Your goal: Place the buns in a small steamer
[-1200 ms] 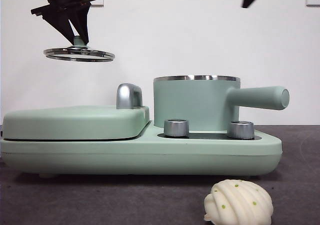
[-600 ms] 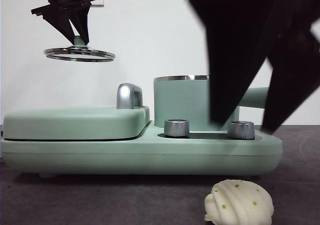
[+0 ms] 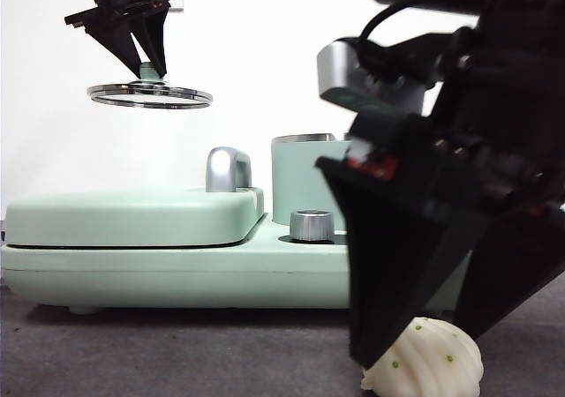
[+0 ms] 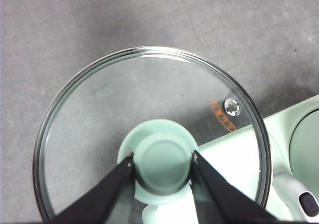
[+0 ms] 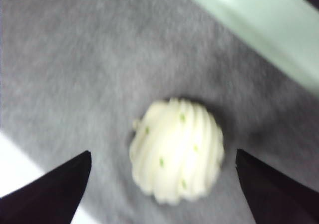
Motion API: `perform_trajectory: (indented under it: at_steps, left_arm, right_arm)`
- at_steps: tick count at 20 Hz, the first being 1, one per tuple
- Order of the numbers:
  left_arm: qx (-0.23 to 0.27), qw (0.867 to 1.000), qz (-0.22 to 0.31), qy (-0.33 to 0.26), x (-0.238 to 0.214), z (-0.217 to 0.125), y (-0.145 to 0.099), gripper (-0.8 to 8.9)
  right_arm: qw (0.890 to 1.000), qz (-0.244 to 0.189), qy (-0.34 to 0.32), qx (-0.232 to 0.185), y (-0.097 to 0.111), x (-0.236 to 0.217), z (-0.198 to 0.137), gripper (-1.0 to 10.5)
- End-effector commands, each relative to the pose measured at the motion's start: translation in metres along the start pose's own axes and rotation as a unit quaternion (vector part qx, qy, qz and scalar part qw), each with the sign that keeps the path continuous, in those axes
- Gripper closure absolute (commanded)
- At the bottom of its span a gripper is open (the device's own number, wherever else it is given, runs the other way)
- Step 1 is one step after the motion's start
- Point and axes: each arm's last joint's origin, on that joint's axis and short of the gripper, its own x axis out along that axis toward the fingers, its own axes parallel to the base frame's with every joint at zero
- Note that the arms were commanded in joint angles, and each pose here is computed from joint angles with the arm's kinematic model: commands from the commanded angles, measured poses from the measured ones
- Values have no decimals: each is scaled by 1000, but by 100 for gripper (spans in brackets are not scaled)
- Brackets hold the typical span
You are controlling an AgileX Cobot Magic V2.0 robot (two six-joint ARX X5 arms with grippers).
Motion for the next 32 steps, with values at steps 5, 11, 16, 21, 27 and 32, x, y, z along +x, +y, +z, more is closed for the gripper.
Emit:
perform_trajectory:
  at_steps: [5,11,16,21,27,32]
  left_arm:
    - [5,999,2,-33,-15,6,-3,726]
    - [6,999,1,-32,-15,7,-5,726]
    - [7,999,1,-33,-15,7,-6,726]
    - [9,999,-2,-35,-15,8,-9,726]
    - [17,999,-8,-36,-14,9,-17,726]
    - [23,999,-13,-37,-13,10,-24,726]
  right_arm:
    - [1000,-21,23,5,0,17,0,707]
    - [1000,-15,8,20,3,3,15,779]
    - [999,-29,19,18,9,-56,58,779]
    - [997,-69,-18,6,-20,-118,121,778]
    - [988,-149,-26,-14,-62,-125,193,778]
    - [987,-160,7,-3,-86,-95,213,778]
